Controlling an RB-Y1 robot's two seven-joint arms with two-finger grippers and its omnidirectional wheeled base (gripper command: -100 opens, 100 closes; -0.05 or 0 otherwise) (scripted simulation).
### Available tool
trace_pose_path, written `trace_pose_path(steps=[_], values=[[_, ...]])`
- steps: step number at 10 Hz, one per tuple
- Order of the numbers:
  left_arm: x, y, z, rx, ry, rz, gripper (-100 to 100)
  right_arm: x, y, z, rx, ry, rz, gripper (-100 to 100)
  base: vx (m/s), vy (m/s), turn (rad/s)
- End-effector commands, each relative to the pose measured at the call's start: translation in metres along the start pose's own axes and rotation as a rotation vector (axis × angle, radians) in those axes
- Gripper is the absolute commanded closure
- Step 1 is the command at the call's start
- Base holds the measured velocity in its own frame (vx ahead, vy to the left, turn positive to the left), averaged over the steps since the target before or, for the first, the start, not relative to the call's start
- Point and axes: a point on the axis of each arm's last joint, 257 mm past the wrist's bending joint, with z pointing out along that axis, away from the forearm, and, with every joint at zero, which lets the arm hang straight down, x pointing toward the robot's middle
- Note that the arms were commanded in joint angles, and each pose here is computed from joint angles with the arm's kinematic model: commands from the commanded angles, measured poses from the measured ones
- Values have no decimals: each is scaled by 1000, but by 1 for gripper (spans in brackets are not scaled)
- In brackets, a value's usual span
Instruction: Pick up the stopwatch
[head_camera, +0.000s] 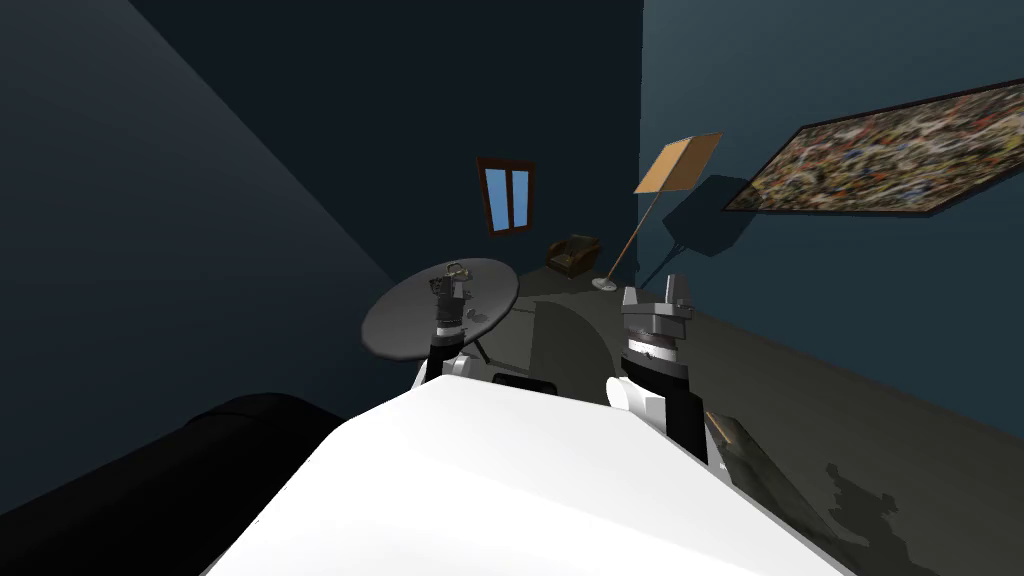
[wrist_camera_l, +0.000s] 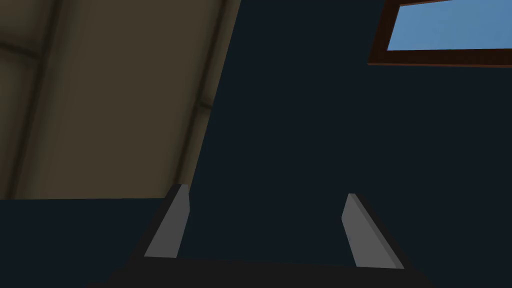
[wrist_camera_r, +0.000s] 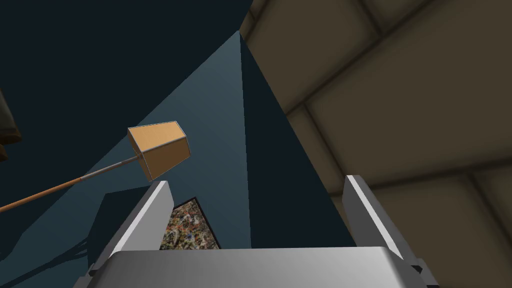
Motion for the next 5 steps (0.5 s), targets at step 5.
trace_pose_path(steps=[5], values=[[20, 44, -23, -78, 145, 122, -100, 0, 0, 0, 0, 0, 0, 0, -34, 39, -62]])
